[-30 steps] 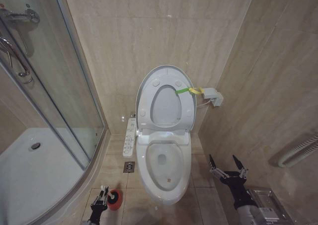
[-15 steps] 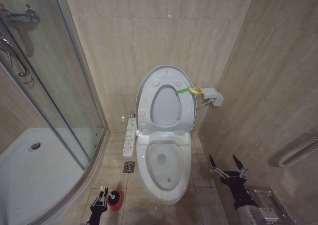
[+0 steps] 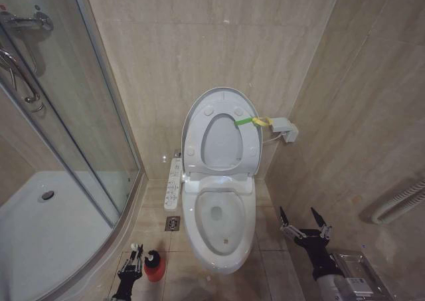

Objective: Open the toilet lid, clean the toilet bowl with a toilet brush, close the toilet lid, and flush.

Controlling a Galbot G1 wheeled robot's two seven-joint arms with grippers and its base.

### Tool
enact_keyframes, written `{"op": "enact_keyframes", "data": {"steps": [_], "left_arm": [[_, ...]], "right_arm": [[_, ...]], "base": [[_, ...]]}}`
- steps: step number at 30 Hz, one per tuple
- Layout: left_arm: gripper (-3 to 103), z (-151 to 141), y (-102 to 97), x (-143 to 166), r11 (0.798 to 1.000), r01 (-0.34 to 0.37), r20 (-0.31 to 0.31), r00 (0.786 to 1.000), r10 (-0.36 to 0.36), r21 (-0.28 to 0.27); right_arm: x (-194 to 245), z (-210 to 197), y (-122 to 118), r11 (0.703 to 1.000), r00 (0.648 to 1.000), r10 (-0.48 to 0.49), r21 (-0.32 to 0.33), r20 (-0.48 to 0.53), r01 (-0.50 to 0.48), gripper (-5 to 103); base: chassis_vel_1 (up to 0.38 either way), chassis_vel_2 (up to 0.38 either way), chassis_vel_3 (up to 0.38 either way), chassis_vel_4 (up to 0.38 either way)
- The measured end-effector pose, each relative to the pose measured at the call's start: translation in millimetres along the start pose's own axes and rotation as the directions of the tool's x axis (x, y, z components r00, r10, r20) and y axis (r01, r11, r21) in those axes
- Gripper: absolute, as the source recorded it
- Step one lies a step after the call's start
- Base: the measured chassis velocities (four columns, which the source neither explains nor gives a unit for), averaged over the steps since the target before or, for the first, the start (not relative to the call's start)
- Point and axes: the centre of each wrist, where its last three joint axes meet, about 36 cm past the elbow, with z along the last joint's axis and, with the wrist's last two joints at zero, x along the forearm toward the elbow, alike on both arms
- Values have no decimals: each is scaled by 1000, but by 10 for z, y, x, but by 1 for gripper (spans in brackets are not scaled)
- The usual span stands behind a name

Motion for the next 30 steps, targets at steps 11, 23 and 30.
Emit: {"op": "enact_keyframes", "data": {"steps": [11,23,30], "left_arm": [[16,-503,-308,64,999,17,60,998,-19,38],[16,-834,-688,433,998,-22,45,999,19,52],[16,-1070,-768,568,998,-41,71,997,38,42]], "right_arm": [[0,0,0,1000,1000,0,0,0,0,100],[0,0,0,1000,1000,0,0,0,0,100],[0,0,0,1000,1000,0,0,0,0,100]], "base": [[0,0,0,0],[0,0,0,0],[0,0,0,0]]}}
